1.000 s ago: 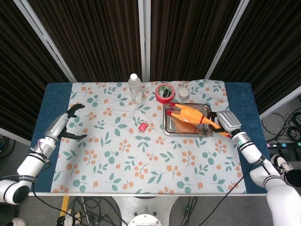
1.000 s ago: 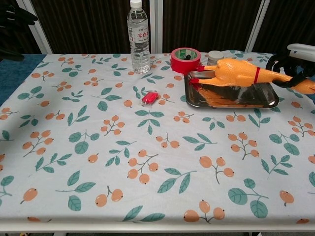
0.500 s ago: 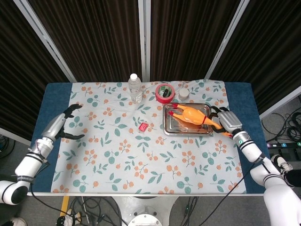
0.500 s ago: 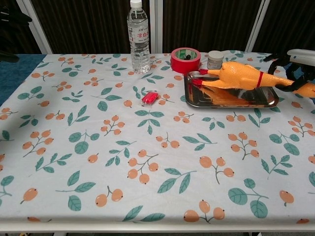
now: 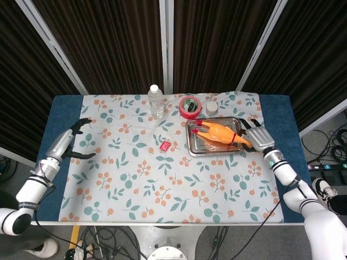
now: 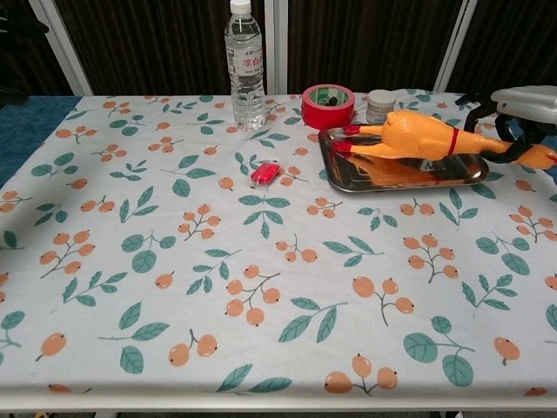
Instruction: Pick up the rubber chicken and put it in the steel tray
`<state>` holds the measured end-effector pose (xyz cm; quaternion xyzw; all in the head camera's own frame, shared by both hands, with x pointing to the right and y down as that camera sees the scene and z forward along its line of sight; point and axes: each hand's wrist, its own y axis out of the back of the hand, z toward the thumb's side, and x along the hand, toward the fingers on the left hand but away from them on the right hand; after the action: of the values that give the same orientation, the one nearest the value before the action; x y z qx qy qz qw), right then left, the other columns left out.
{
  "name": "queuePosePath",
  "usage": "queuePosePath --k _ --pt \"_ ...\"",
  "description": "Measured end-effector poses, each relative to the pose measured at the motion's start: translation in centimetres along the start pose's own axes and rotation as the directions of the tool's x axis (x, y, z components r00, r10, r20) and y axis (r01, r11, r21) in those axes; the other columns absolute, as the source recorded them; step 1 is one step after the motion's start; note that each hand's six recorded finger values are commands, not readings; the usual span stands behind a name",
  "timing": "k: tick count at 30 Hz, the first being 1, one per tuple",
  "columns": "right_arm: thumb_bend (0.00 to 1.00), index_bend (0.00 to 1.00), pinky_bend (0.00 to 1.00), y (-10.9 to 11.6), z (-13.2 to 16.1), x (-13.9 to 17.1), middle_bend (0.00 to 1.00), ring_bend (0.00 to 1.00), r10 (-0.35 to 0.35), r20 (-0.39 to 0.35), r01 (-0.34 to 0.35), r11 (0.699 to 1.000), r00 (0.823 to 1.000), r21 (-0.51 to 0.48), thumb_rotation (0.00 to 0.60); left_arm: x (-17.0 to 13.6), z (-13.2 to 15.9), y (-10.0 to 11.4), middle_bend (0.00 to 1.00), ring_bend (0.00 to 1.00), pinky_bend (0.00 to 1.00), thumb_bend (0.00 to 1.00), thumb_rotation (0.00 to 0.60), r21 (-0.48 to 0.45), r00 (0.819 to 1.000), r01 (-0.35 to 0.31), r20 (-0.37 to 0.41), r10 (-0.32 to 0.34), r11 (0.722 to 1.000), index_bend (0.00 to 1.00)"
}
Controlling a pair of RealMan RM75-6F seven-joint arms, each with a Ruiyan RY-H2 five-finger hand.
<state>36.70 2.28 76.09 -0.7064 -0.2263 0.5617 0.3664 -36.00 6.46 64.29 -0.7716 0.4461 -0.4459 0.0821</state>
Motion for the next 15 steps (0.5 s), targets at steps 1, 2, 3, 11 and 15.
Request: queuePosePath --k 1,2,3,11,15 --pt "0.00 0.00 0.00 0.1 0.2 -0.1 0.00 0.00 -0.004 0.000 0.004 1.000 1.000 0.012 0.600 0.0 0.0 0.0 0.13 0.11 0.21 0.16 0.600 -0.001 1.000 -0.001 -0.001 0.001 1.000 0.16" --pt "0.00 0.00 0.00 0.2 0.3 -0.2 0.00 0.00 -0.009 0.001 0.009 1.000 1.000 0.023 0.600 0.0 -0.1 0.0 0.13 0.11 0.21 0.16 0.600 -0.003 1.000 -0.001 -0.002 0.001 1.000 0.16" --pt "0.00 0.00 0.00 0.3 0.5 -0.3 0.00 0.00 -0.015 0.004 0.015 0.999 1.000 0.035 0.600 0.0 -0.1 0.0 0.13 0.11 0.21 0.16 0.600 -0.004 1.000 -0.002 -0.003 0.002 1.000 0.16" --pt "0.00 0.00 0.00 0.6 1.7 -0.9 0.00 0.00 -0.051 0.042 0.046 0.994 0.998 0.098 0.600 -0.1 -0.3 0.1 0.13 0.11 0.21 0.15 0.600 -0.012 1.000 -0.006 -0.004 0.006 1.000 0.16" --pt "0.00 0.00 0.00 0.9 2.0 -0.8 0.00 0.00 -0.064 0.061 0.058 0.994 0.996 0.094 0.600 -0.1 -0.4 0.3 0.13 0.11 0.21 0.15 0.600 -0.017 1.000 -0.011 -0.002 0.011 1.000 0.16"
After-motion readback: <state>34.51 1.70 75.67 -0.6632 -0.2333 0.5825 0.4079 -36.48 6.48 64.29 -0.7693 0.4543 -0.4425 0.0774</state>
